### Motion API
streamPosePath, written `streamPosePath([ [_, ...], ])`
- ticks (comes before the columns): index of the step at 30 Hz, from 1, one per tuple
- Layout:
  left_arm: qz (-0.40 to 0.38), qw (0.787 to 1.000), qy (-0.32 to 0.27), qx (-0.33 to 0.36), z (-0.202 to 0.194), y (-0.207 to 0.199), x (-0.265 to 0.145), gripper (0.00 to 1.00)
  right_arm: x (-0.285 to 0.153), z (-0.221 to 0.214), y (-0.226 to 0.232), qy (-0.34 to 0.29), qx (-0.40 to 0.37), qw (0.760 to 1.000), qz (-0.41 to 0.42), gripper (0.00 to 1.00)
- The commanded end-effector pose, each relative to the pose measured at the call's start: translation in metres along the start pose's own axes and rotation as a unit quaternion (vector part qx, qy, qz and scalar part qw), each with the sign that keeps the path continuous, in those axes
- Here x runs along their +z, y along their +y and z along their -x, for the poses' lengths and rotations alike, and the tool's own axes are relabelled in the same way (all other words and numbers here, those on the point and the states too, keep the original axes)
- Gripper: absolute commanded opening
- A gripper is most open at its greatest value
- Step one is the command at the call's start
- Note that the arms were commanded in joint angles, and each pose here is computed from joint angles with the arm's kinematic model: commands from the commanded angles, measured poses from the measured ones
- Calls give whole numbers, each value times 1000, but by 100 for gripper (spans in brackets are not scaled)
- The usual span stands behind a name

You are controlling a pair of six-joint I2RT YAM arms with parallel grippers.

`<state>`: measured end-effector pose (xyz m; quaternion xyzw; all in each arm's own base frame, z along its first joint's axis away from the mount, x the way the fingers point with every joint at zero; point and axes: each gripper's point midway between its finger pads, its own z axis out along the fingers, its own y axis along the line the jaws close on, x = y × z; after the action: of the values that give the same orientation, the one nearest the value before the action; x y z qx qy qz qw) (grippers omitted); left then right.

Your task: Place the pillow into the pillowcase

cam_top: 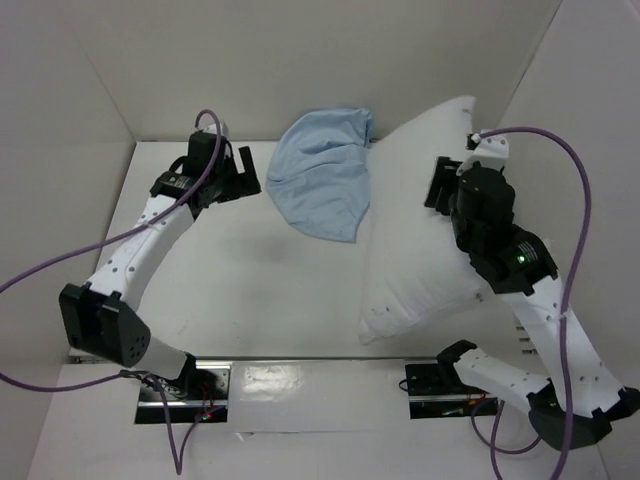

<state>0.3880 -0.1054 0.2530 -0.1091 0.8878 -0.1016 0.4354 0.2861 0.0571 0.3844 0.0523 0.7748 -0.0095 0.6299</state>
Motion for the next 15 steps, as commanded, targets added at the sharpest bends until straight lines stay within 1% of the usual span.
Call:
streamPosePath([
  [1, -31, 998, 43, -16, -11, -22, 42, 100, 49, -39, -10, 63, -21, 994, -88, 96],
  [2, -29, 997, 62, -21, -17, -23, 52, 100, 54, -54, -13, 98, -30, 989, -102, 100],
  [3, -28, 997, 73, -21, -21, -25, 64, 100, 61, -62, -10, 116, -38, 987, -107, 100],
  [4, -13, 995, 93, -28, -26, -22, 87, 99, 72, -65, -9, 128, -49, 982, -127, 100],
  [6, -11, 993, 113, -32, -32, -25, 104, 99, 81, -66, 0, 134, -54, 982, -123, 100],
  [7, -13, 993, 107, -37, -25, -30, 111, 99, 87, -65, 8, 134, -55, 984, -107, 100],
  [8, -21, 992, 117, -38, -29, -34, 120, 100, 94, -62, 24, 126, -47, 987, -84, 100],
  [9, -13, 990, 131, -42, -39, -32, 142, 100, 97, -64, 37, 128, -55, 989, -57, 100],
  [10, -18, 991, 122, -42, -29, -39, 151, 100, 101, -66, 47, 130, -50, 990, -37, 100],
  [11, -15, 991, 125, -50, -31, -40, 161, 100, 105, -73, 71, 142, -49, 989, 7, 100],
  [12, -10, 990, 134, -54, -36, -39, 171, 100, 110, -79, 79, 148, -48, 988, 21, 100],
  [13, 1, 987, 152, -57, -52, -35, 191, 100, 112, -82, 91, 152, -44, 987, 36, 100],
  [14, -6, 987, 148, -65, -47, -41, 199, 100, 114, -91, 101, 164, -49, 984, 49, 100],
  [15, -9, 986, 154, -65, -50, -43, 207, 100, 119, -108, 113, 184, -56, 980, 59, 100],
])
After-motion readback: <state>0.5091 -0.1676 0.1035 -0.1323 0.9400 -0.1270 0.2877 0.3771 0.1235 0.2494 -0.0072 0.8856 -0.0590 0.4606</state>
